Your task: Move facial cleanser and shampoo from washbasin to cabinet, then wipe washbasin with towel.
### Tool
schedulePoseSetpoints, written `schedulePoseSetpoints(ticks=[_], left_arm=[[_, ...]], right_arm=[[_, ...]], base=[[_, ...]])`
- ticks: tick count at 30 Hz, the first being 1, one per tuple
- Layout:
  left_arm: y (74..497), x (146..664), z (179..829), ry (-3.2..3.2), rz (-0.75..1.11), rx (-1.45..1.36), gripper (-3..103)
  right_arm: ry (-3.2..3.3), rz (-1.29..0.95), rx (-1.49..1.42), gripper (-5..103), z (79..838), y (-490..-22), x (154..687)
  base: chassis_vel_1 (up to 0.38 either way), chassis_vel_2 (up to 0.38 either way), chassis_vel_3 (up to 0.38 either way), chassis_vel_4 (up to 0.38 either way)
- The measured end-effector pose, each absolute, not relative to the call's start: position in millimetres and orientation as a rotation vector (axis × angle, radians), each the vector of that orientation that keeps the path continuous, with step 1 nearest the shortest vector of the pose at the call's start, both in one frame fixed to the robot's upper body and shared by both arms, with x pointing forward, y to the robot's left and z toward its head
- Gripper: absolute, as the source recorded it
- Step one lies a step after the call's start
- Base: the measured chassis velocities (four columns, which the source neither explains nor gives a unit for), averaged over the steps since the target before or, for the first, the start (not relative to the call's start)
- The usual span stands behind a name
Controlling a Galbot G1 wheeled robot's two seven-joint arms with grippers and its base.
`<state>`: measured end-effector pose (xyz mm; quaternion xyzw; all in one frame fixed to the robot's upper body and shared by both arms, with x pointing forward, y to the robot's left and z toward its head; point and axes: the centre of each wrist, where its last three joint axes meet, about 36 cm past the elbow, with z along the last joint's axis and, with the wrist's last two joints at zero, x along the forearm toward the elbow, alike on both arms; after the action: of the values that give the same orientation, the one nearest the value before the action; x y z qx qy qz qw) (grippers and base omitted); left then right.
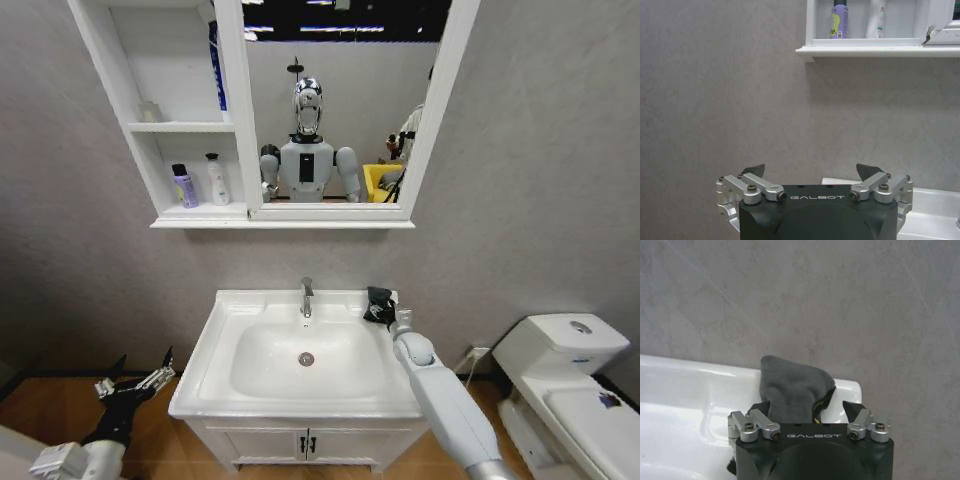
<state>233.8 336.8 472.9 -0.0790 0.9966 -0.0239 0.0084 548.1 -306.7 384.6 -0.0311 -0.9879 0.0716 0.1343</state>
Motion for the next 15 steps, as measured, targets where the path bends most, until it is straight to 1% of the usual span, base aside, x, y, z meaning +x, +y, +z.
schedulePoseSetpoints(ticks=[1,2,4,5,10,13,14,15], left_arm=[[336.9,233.8,472.9,3.114,-0.074,-0.247,100],[336.9,233.8,472.9,3.114,-0.074,-0.247,100],[336.9,233.8,472.9,3.114,-0.074,-0.247,100],[336.9,233.8,472.9,3.114,-0.074,-0.247,100],[336.8,233.8,472.9,3.114,-0.074,-0.247,100],[336.8,233.8,472.9,3.114,-0.075,-0.246,100],[336.8,233.8,472.9,3.114,-0.075,-0.246,100],[336.8,233.8,472.9,3.114,-0.075,-0.246,100]], right_arm=[[-2.853,0.224,-0.099,89,381.8,-309.8,543.5],[-2.853,0.224,-0.099,89,381.8,-309.8,543.5],[-2.851,0.237,-0.111,97,379.1,-316.1,540.3],[-2.861,0.247,-0.119,99,379.0,-319.1,539.7],[-2.915,0.291,-0.152,100,389.6,-326.0,527.9],[-3.029,0.355,-0.212,100,430.8,-313.4,475.0],[-3.029,0.355,-0.212,100,430.8,-313.4,475.0],[-3.063,0.340,-0.225,100,441.5,-300.6,446.9]], base=[[0.000,0.000,0.000,0.000],[0.000,0.000,0.000,0.000],[0.000,0.000,0.000,0.000],[0.000,0.000,0.000,0.000],[0.000,0.000,0.000,0.000],[0.000,0.000,0.000,0.000],[0.000,0.000,0.000,0.000],[0.000,0.000,0.000,0.000]])
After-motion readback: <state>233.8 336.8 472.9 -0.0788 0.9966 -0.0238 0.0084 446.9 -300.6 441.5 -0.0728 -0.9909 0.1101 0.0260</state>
